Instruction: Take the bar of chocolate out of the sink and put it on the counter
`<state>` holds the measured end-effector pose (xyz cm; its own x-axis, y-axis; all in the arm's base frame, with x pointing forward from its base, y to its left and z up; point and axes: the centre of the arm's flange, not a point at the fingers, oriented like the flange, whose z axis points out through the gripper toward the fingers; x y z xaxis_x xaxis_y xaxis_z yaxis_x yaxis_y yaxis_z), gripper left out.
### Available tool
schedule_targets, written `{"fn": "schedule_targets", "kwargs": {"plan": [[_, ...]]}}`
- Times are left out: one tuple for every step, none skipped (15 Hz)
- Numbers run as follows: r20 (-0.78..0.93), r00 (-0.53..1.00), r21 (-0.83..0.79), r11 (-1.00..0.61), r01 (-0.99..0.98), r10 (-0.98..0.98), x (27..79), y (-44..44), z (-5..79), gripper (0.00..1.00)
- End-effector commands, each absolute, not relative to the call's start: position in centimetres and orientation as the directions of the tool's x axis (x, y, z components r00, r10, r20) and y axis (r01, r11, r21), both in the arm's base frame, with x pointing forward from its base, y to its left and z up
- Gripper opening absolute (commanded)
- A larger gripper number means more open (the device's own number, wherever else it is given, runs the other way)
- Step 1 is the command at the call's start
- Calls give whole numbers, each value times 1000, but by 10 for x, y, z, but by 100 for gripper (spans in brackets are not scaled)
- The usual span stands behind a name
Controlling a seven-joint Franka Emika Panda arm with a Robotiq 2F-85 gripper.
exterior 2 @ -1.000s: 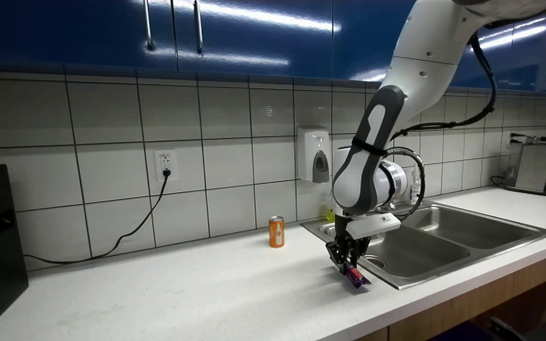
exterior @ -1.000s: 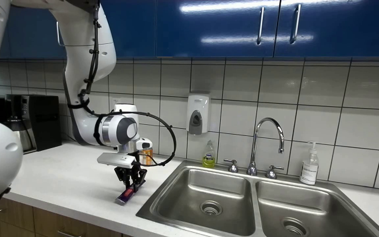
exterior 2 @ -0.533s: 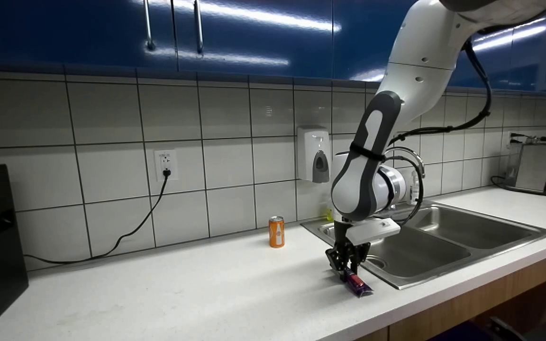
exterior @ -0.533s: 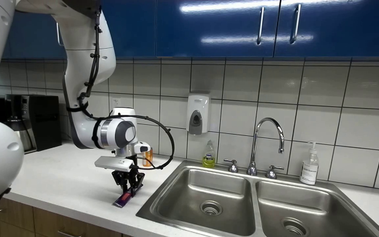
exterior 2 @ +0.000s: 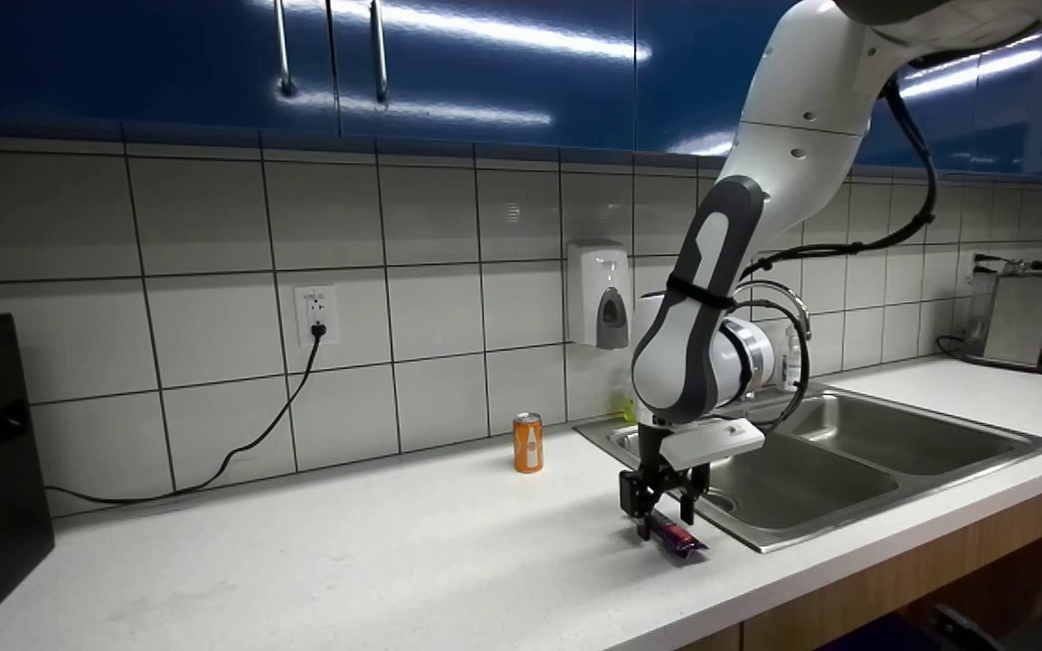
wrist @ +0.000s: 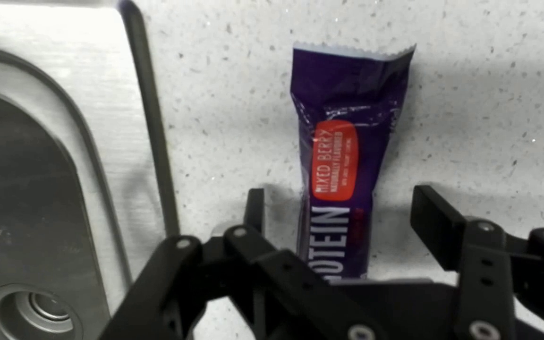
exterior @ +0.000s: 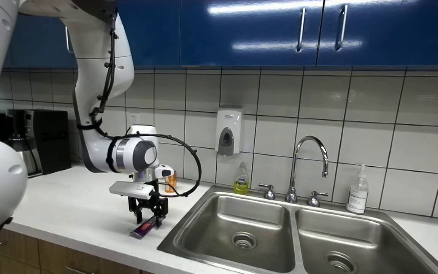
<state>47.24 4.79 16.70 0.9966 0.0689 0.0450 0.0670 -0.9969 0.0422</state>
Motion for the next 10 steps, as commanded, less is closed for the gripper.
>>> {"fn": "schedule_targets", "kwargs": {"plan": [[55,998,30,-999,36,38,470,47,179,100],[58,998,26,-999,26,27,470,46,183,100],[62,998,20,-1000,20,21,470,46,186,100],[70,997,19,-1000,8,9,469,45,191,100],[79,997,16,-1000,4,6,468,45,195,100],[87,996,12,-1000,2,3,467,44,199,100],[95,996,10,-1000,-1,0,465,44,203,100],[99,995,10,-1000,-7,-6,464,43,207,100],[93,996,11,-1000,-7,-5,462,42,210,100],[87,996,14,-1000,-2,-1,460,41,212,100]]}}
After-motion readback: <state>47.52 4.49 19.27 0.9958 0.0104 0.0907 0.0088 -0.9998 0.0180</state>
